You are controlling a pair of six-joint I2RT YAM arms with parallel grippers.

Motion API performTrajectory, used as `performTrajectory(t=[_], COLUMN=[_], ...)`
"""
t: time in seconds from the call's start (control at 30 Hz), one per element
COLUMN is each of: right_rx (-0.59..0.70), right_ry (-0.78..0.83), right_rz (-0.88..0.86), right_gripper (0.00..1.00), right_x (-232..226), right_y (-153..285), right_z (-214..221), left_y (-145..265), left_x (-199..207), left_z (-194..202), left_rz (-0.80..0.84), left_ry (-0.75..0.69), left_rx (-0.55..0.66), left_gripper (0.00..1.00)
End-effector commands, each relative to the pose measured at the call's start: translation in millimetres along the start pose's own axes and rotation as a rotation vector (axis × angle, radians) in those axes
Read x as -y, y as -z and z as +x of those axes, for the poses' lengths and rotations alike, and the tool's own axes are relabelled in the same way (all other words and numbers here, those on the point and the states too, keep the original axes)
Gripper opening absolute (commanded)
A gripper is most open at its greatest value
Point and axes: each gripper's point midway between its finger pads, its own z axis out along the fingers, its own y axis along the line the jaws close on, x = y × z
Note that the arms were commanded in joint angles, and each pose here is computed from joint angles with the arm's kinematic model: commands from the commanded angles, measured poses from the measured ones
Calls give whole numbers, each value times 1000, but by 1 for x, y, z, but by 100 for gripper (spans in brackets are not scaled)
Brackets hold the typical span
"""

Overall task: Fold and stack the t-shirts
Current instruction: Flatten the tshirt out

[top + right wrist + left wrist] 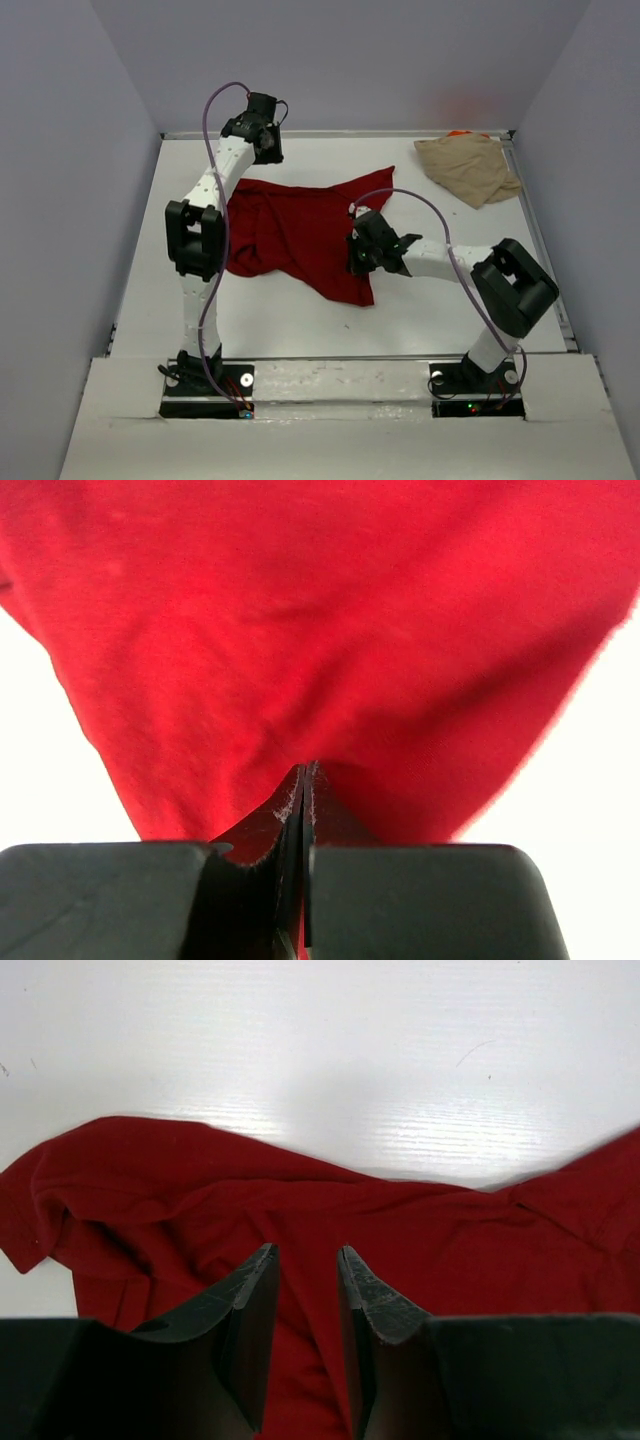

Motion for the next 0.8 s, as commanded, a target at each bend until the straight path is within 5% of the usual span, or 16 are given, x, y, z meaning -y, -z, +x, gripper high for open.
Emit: performTrajectory(t=[0.0, 0.2, 0.33, 0.7, 0.77], right_rx=[75, 100, 100, 236, 293], right_ry=[-72, -162, -49, 212, 242], right_rz=[209, 223, 145, 168, 171], right_gripper=[0, 0, 0, 0, 7], right_x=[29, 38, 25, -19, -39], right_y=[25, 49, 47, 56, 67], right_z=[-4, 14, 12, -75, -102], left_y=[38, 48, 49, 40, 38], left_x=[7, 6, 6, 12, 13], left_z=[-22, -19, -15, -9, -6], left_rz=[41, 44, 46, 54, 53], left_ry=[3, 3, 1, -23, -30], left_rx=[85, 94, 102, 84, 75], left_gripper=[40, 40, 40, 41, 41])
